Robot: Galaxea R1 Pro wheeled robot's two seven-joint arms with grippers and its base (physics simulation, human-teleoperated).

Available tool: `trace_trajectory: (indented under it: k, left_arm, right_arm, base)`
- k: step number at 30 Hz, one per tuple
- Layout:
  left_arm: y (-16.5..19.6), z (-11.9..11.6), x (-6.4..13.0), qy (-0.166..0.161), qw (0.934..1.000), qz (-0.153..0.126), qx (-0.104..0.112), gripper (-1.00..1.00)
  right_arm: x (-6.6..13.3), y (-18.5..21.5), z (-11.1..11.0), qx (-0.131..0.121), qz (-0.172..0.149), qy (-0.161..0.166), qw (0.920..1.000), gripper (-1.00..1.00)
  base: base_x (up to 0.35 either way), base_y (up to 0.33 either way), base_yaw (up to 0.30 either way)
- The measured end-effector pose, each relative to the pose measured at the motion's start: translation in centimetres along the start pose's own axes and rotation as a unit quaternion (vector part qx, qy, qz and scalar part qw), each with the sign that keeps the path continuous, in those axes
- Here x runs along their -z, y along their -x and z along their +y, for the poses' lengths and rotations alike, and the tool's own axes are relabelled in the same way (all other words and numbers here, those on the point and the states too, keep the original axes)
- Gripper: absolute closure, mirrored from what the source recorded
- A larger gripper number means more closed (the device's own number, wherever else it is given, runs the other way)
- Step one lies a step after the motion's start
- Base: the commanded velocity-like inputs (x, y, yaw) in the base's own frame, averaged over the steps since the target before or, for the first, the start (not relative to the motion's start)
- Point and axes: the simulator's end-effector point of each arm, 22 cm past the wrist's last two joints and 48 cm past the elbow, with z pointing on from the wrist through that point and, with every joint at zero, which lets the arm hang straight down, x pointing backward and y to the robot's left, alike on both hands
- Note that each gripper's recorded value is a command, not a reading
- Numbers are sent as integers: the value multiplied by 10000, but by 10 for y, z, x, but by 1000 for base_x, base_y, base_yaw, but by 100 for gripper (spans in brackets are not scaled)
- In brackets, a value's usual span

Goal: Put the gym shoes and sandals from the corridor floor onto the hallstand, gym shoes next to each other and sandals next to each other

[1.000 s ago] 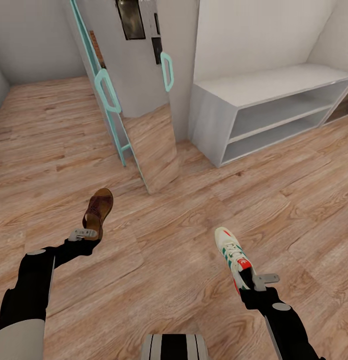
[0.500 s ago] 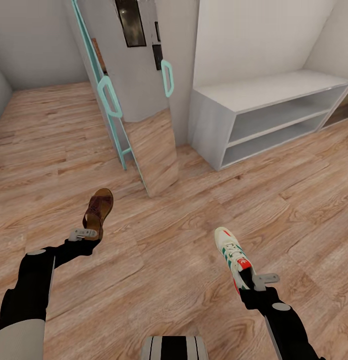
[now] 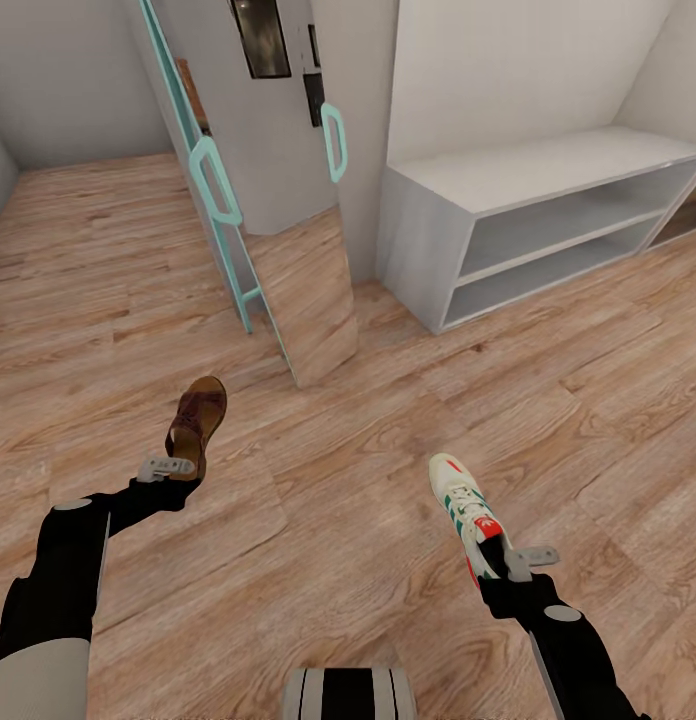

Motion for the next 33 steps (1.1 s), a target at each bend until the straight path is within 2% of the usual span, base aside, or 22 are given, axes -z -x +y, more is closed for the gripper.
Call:
trace_trajectory:
  k: [25,33]
  left_arm:
    - [18,-2,13,1,9998,-188,-25,100]
    - [40,-5,30,0,9991,-414,-52,100]
  right_arm:
    - [10,14,-3,-18,-183,-20,9998,100]
    - [25,31,-7,-46,-410,-48,9991,100]
  base:
    - [0,0,0]
    - [0,0,0]
